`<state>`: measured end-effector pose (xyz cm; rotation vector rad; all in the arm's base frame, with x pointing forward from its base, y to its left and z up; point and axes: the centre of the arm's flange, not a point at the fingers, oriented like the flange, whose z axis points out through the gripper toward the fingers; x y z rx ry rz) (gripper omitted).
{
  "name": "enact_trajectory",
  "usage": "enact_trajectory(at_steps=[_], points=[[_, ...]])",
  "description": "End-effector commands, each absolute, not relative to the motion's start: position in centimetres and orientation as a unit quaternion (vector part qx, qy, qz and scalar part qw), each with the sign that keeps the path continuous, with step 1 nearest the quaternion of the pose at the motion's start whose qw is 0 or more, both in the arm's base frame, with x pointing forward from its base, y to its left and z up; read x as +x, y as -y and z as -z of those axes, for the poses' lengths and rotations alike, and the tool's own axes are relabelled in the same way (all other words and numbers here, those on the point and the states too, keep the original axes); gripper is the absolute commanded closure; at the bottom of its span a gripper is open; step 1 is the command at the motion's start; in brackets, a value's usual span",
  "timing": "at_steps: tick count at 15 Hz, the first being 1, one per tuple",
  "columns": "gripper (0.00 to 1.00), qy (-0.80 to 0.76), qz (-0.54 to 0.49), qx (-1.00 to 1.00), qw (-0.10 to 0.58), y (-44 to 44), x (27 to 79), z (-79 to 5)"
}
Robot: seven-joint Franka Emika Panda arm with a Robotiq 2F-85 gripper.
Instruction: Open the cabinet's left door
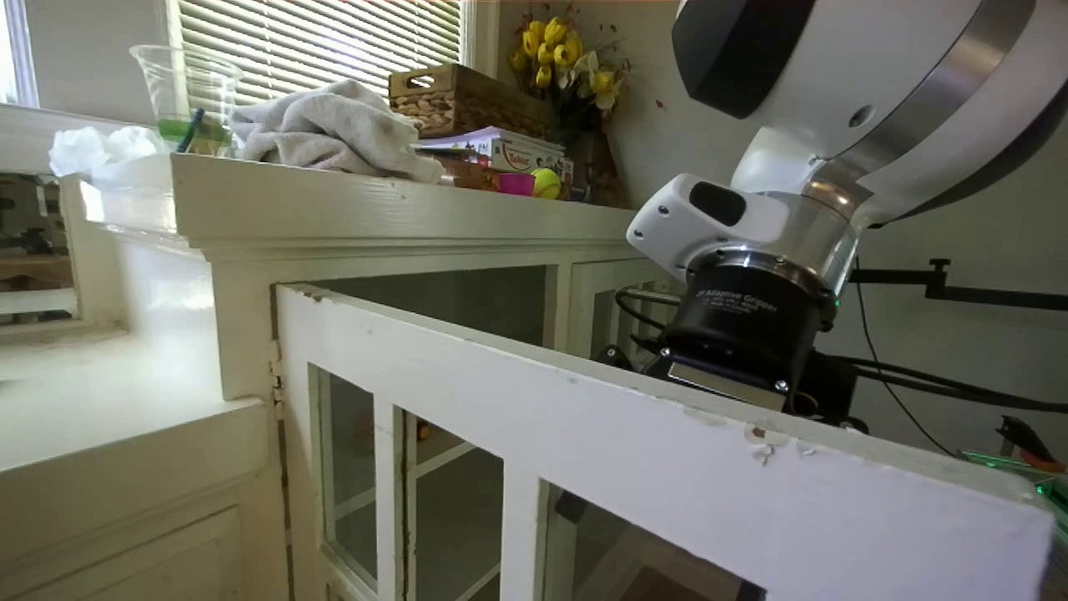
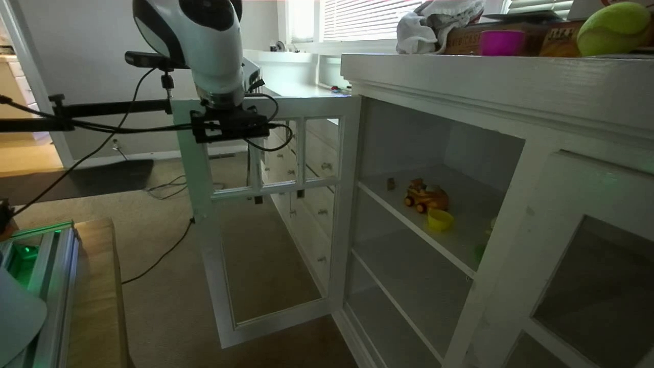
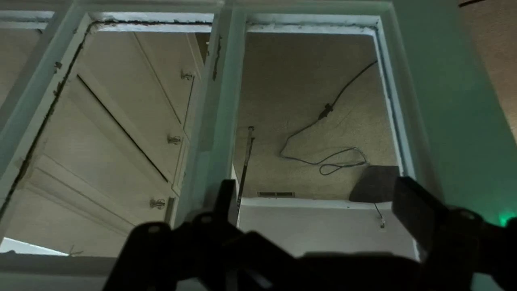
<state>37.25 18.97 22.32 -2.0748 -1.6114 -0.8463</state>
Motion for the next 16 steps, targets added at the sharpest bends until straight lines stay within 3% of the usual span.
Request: enact_trajectory(at_steps=[1, 9, 16], points=[[0.00, 0.559, 0.280, -0.771, 0.124, -17.7, 37.8, -22.1], [0.00, 0.481, 0.247, -0.838, -0.069, -10.5, 40.5, -26.6], [0.00, 0.391, 0.194, -0.886, -0.158, -8.1, 39.3, -31.6]])
